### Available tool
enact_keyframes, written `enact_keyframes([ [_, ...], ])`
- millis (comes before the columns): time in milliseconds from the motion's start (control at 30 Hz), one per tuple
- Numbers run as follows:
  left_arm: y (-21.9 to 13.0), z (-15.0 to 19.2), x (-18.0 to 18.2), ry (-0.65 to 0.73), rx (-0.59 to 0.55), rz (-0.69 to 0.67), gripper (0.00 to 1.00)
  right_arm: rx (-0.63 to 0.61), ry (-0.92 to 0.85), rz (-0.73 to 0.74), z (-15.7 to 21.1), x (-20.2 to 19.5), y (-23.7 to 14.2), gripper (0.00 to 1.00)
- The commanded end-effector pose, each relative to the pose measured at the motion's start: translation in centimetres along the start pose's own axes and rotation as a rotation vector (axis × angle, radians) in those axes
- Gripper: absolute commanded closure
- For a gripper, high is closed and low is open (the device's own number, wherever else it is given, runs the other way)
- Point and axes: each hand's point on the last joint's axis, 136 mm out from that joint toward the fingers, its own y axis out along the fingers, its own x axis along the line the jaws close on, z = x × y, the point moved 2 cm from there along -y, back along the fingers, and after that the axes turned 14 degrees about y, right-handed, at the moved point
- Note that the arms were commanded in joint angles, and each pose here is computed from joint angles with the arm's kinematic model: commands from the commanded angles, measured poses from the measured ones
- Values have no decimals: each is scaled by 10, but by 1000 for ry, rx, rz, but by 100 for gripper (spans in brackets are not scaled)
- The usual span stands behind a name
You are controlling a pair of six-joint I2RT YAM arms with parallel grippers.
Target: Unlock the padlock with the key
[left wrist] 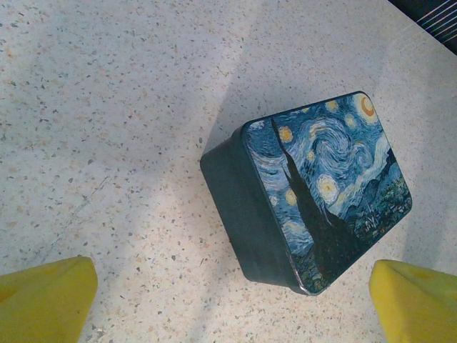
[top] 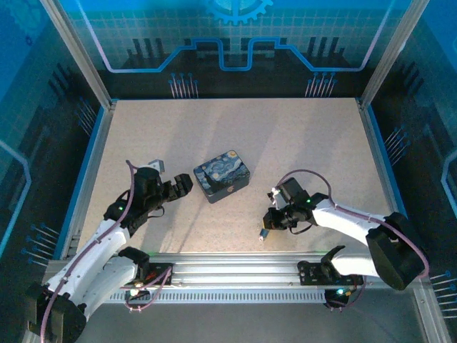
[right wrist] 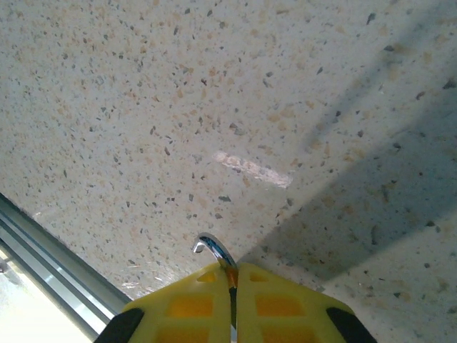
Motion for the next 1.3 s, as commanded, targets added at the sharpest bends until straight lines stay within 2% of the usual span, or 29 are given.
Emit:
enact_keyframes([
  [0,2,1,3,-18,-1,-8,1,11,3,17,1,-1,3,89],
  [467,2,6,4,-22,14,-10,1,12,13,28,-1,-4,7,86],
  [800,-3,-3,0,-20,-4,-2,1,-51,-9,9,-9,4,-11,77],
  [967,-9,-12,-3,-2,-23,-2,1,-113,-21,-7,-17,9,-31,75],
  [1267,-22,-39,-3,70,-95,-50,1,-307,-90,-25,-47,15,-82,65],
])
